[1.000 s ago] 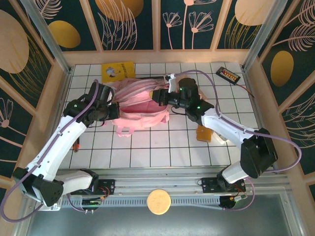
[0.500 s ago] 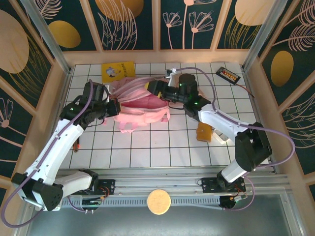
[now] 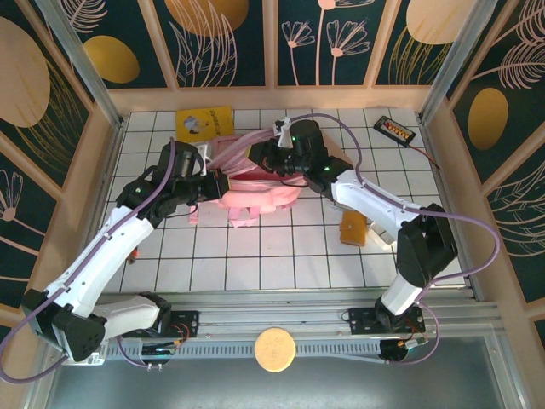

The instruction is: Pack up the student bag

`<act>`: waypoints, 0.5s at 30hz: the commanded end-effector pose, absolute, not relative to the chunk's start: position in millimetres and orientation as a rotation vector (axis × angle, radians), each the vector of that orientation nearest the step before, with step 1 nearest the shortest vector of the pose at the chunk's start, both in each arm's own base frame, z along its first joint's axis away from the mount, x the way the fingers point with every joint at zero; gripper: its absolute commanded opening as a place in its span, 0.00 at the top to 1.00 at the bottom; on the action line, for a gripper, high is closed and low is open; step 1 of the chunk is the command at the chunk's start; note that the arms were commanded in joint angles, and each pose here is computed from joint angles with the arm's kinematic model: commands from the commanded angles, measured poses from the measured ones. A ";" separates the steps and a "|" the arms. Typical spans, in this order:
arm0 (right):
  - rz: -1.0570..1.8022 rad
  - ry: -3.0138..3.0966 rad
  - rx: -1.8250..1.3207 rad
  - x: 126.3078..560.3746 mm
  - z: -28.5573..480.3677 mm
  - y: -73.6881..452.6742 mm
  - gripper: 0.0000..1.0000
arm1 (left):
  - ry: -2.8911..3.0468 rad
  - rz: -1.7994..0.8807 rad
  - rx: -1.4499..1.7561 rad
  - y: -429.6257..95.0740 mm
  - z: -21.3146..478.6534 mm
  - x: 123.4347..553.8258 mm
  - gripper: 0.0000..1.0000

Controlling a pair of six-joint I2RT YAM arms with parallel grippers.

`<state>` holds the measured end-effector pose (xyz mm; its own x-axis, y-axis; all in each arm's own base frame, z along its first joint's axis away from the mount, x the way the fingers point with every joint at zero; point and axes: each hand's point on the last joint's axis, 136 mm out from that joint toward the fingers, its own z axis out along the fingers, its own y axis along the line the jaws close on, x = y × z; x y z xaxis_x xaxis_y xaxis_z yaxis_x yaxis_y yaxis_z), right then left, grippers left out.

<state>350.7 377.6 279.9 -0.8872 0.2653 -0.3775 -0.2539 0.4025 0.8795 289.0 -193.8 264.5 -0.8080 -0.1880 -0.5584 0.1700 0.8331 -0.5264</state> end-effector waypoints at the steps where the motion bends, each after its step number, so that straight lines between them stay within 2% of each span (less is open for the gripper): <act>1: 1.423 2.213 0.011 352.5 279.8 358.1 1.00 | 2.338 -0.809 0.086 -202.5 281.4 285.3 1.00; 5: 1.393 2.214 -0.055 357.6 280.0 338.2 1.00 | 2.408 -0.700 0.115 -185.9 268.5 280.3 1.00; 11: 1.414 2.195 -0.277 357.8 282.9 323.9 1.00 | 2.396 -0.632 0.063 -150.1 274.4 288.7 1.00; 15: 1.417 2.162 -0.446 349.0 287.5 327.9 1.00 | 2.411 -0.637 0.087 -149.7 271.8 291.3 1.00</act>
<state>342.0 345.4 269.4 -0.8806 0.0512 -0.4711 -0.4129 0.4049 0.8158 292.9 -170.6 268.7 -0.8044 -0.1095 -0.5839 0.2369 0.8422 -0.4843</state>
